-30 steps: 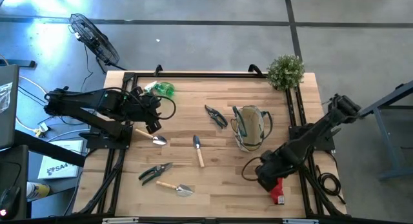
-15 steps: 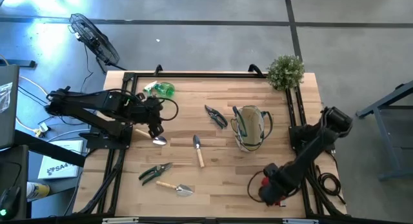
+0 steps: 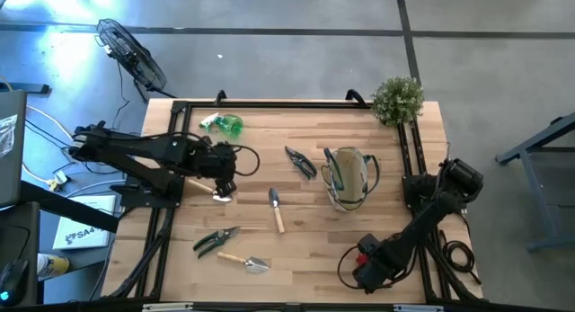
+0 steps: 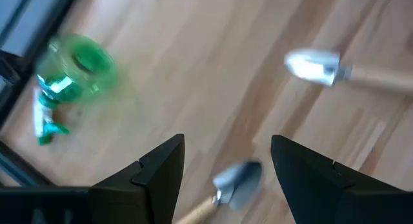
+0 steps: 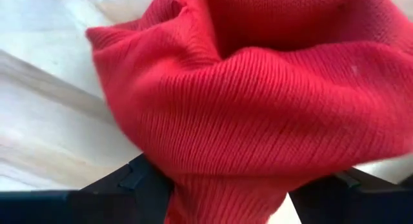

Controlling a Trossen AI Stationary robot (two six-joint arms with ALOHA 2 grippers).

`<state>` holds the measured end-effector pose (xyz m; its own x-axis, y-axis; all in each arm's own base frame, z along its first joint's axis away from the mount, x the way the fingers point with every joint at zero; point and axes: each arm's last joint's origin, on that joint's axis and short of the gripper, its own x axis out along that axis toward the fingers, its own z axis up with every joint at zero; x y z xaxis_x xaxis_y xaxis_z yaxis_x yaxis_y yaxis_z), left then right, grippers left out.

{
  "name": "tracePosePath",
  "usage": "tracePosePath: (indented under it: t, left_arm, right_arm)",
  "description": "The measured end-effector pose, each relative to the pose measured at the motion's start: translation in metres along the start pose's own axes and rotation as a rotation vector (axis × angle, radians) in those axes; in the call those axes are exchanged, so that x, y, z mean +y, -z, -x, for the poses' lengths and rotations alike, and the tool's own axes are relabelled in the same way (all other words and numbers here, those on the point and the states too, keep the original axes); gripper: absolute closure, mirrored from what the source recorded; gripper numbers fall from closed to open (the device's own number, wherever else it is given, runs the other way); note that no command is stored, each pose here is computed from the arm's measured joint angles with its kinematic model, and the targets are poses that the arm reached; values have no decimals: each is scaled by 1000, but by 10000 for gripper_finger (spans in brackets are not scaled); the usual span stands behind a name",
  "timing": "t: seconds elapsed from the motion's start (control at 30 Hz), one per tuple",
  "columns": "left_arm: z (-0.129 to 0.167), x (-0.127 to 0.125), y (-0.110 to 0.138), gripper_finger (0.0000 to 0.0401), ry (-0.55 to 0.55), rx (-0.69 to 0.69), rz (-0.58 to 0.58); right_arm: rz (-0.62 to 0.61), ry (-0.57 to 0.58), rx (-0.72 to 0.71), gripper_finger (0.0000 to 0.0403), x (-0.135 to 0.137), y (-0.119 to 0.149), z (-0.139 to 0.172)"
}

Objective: Pick & Place Garden tools in Gardening bag
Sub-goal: Put the red gloves into the gardening bag

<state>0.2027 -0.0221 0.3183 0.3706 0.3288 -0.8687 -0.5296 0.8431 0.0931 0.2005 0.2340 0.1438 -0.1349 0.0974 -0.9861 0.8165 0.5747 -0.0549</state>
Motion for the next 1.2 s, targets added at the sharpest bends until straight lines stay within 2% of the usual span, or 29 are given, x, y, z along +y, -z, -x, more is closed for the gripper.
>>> tracePosePath:
  t: [0.13,0.23,0.33,0.4,0.53,0.73,0.87,1.0,1.2]
  left_arm:
    - [-11,-7,0,179,28,14,-46]
    - [-16,-10,-1,179,28,11,-71]
    - [-20,-11,1,179,21,24,-89]
    - [-21,-13,-1,179,53,-3,-92]
    - [-23,-13,0,179,45,1,-101]
    - [-23,-13,0,179,30,-9,-101]
    - [-23,-13,0,179,28,-12,-100]
    - [-23,-13,-2,179,15,-42,-103]
    - [-23,-13,-5,179,-17,-88,-100]
  right_arm:
    - [20,-22,2,153,-1,-4,-6]
    - [21,-28,8,174,0,-5,-6]
    - [52,-35,-8,224,0,-5,-6]
    - [77,-36,-20,269,0,-5,-6]
    - [107,-25,-17,360,-1,-7,-6]
    - [135,-5,-56,362,-9,-6,11]
    - [146,-4,-86,362,-16,-1,47]
    - [162,-101,-239,362,-18,1,93]
    - [176,-258,-721,362,-26,-16,152]
